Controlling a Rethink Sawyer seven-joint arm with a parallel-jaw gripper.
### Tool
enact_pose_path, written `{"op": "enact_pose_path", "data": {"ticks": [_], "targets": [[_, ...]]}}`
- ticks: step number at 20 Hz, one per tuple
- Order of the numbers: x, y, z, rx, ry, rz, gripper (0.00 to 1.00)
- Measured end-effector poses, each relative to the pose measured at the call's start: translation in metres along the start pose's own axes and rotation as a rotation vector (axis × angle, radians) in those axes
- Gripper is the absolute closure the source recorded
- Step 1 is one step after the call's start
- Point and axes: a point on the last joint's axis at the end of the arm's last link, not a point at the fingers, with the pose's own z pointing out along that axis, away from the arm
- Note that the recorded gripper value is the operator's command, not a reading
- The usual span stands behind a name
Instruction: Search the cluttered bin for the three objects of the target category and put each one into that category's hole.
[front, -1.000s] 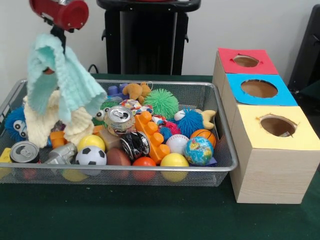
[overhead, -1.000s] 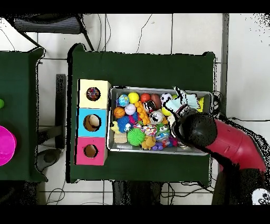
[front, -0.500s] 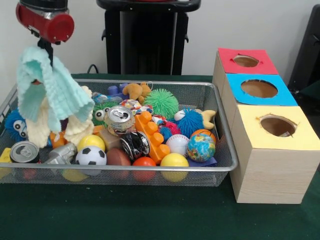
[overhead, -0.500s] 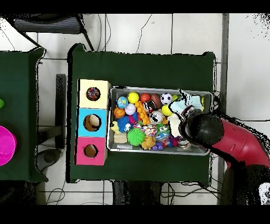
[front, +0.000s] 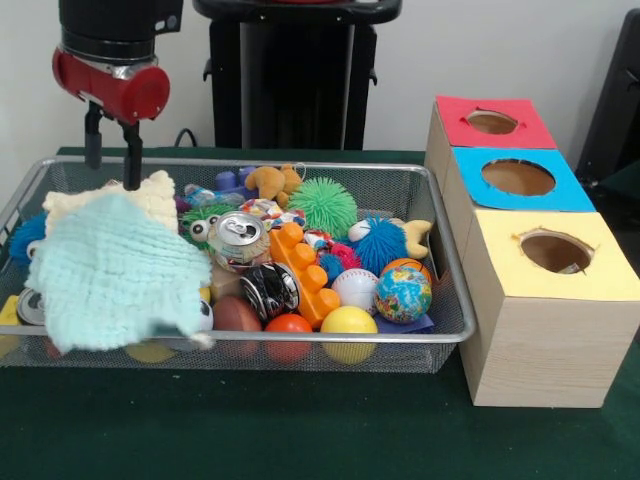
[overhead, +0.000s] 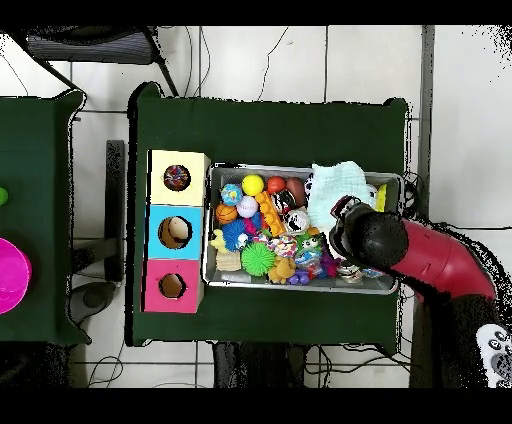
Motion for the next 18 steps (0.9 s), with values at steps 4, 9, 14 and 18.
{"op": "enact_pose_path", "data": {"ticks": [4,9,14,18], "targets": [[0.0,0.006,-0.001,-0.011,-0.002,-0.006,0.0],[-0.006,0.011,-0.015,-0.02,-0.027,-0.011,0.0],[-0.011,0.017,-0.037,-0.026,-0.06,-0.017,0.0],[-0.008,0.021,-0.054,-0.036,-0.073,-0.013,0.0]]}}
